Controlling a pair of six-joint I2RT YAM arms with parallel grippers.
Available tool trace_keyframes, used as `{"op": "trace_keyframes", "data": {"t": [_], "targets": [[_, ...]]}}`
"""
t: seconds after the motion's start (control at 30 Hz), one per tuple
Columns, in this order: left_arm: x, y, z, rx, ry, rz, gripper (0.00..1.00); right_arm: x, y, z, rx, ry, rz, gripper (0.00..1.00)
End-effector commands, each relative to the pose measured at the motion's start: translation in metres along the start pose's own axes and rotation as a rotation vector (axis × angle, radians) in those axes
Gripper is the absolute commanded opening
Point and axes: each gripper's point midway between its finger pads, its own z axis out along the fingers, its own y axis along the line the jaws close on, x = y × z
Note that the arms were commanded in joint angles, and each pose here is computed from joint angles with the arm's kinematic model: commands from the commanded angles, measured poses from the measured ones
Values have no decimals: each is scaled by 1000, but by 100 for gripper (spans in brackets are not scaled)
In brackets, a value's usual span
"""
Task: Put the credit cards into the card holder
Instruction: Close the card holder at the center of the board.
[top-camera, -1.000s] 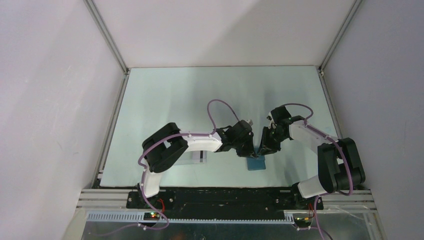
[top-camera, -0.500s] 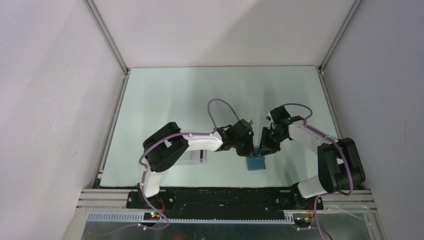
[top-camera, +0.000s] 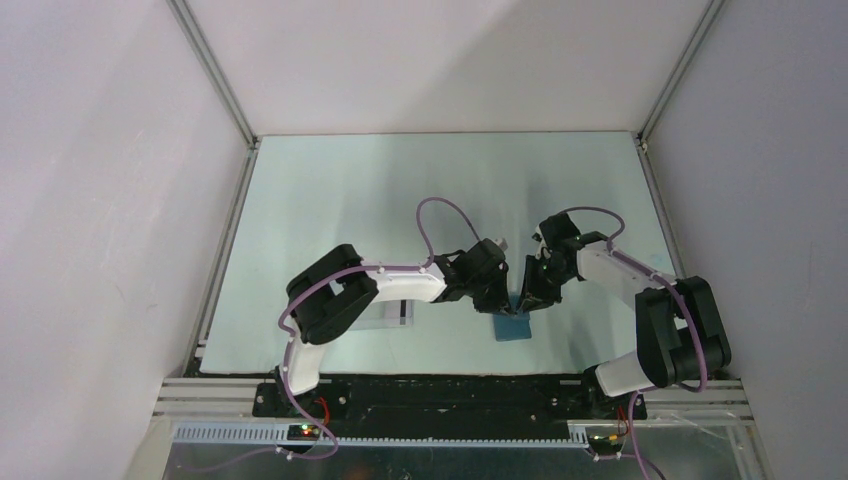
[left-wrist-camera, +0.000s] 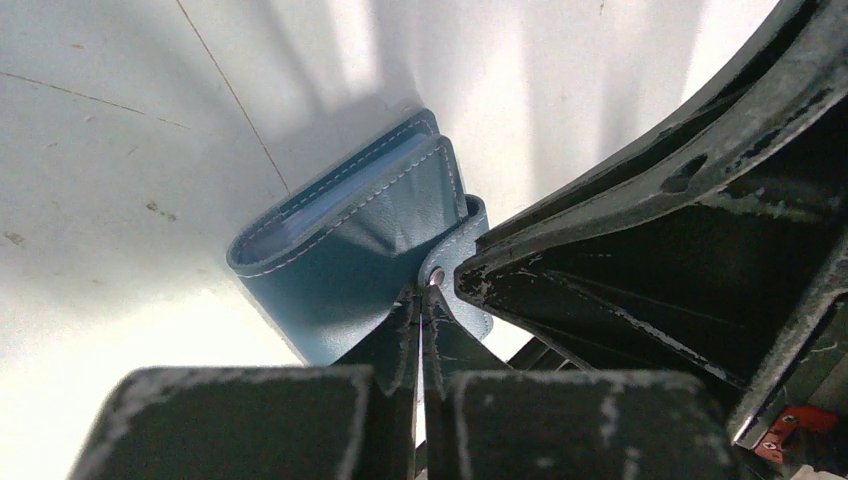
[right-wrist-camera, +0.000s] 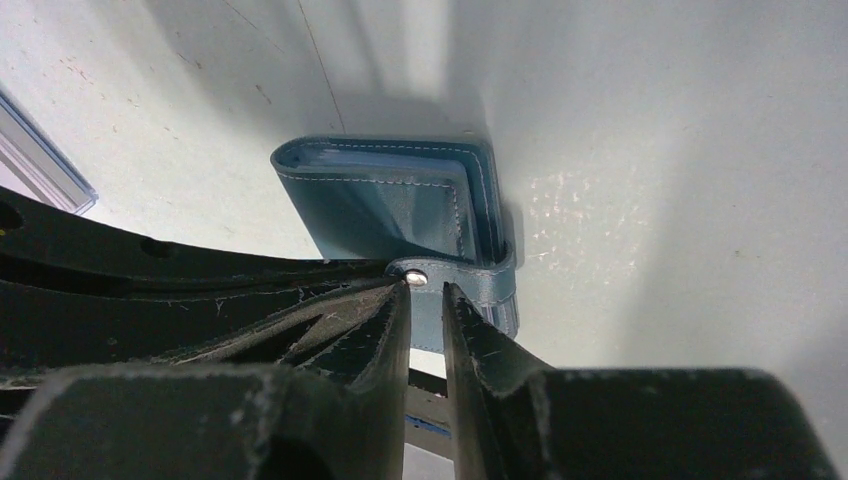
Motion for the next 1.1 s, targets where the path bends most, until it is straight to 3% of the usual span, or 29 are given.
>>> {"op": "trace_keyframes", "data": {"t": [0.0, 0.6, 1.07], "targets": [[0, -5, -4, -4, -14, 43, 0, -2, 1, -5, 15, -24, -30, 21], [12, 20, 1, -83, 13, 19, 0, 20, -10, 21, 99, 51, -30, 4], [31, 40, 13, -134, 61, -14, 0, 34, -33, 37, 266, 83, -37, 1]]}}
